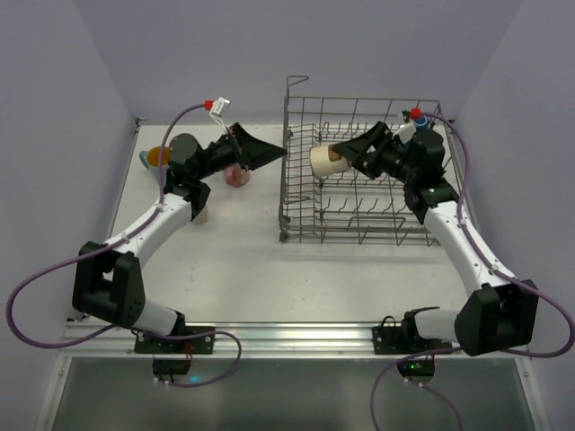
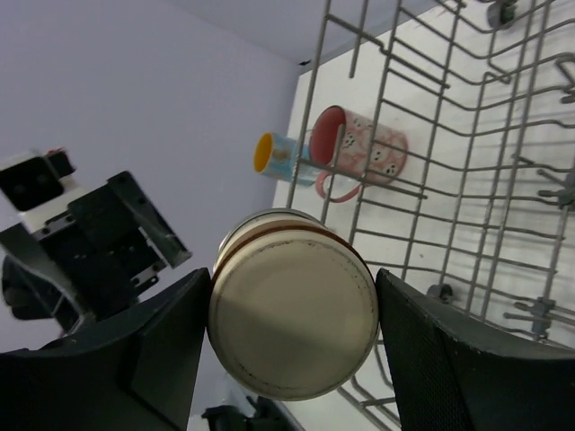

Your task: Unload the cups from the dish rack

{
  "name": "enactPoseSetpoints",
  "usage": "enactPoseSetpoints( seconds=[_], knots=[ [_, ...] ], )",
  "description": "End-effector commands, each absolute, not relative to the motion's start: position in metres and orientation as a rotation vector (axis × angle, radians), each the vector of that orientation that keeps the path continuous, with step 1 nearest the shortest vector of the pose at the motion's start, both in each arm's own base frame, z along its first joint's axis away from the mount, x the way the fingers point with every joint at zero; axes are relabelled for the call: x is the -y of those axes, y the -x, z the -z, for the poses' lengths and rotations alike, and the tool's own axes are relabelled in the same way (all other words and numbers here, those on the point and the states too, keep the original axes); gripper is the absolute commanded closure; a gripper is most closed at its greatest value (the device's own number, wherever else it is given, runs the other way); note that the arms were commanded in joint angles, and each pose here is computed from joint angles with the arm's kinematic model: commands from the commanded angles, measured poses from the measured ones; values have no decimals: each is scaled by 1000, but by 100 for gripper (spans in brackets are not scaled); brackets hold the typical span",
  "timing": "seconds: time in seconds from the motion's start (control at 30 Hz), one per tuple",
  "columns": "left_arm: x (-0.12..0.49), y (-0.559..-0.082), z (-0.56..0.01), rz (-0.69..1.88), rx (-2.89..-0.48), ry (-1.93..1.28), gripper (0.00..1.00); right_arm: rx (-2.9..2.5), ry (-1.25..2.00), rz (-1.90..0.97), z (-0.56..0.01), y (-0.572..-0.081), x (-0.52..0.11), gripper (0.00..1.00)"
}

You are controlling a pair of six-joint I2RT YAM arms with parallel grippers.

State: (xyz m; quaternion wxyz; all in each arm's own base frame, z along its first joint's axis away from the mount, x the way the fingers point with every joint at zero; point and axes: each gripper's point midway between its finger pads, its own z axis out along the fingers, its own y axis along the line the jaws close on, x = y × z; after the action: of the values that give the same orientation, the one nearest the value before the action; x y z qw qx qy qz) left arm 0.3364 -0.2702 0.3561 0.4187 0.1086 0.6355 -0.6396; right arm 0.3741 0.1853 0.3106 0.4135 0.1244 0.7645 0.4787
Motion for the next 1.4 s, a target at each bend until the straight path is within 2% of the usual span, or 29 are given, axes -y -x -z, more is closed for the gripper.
enactPoseSetpoints(
  seconds=[0.0,0.37,0.83,0.87,0.93,0.97,1.0,1.03,1.13,1.17,1.23,1.27,1.37],
  knots=[
    [276,-322,-379,1726,-1493,-297,30,-1666,-163,-1438,-379,-350,-201,100],
    [294,-322,-377,1815,-1494,-282,30,-1623,-83,-1642,-384,-346,-221,100],
    [322,-319,-395,1896,-1439,-322,32,-1674,-42,-1666,-373,-353,-254,100],
    [323,-320,-394,1899,-1445,-316,35,-1671,-17,-1651,-374,-352,-257,100],
    [324,-322,-391,1904,-1464,-306,63,-1703,-27,-1622,-369,-353,-259,100],
    [325,-323,-390,1901,-1473,-306,86,-1700,-15,-1597,-370,-354,-260,100],
    [325,-325,-385,1886,-1505,-299,100,-1722,-23,-1584,-367,-354,-260,100],
    [323,-328,-385,1869,-1508,-295,100,-1729,-16,-1573,-367,-354,-260,99],
    [310,-339,-379,1774,-1567,-250,100,-1780,-12,-1461,-360,-357,-254,55],
    [303,-337,-387,1723,-1542,-278,100,-1780,-38,-1408,-364,-364,-250,31],
    [282,-349,-378,1648,-1604,-221,100,-1849,-67,-1305,-351,-368,-242,9],
    [273,-347,-383,1603,-1593,-245,100,-1844,-94,-1264,-356,-373,-237,1],
    [237,-349,-383,1488,-1618,-223,100,-1909,-122,-1160,-344,-377,-227,1]
  ],
)
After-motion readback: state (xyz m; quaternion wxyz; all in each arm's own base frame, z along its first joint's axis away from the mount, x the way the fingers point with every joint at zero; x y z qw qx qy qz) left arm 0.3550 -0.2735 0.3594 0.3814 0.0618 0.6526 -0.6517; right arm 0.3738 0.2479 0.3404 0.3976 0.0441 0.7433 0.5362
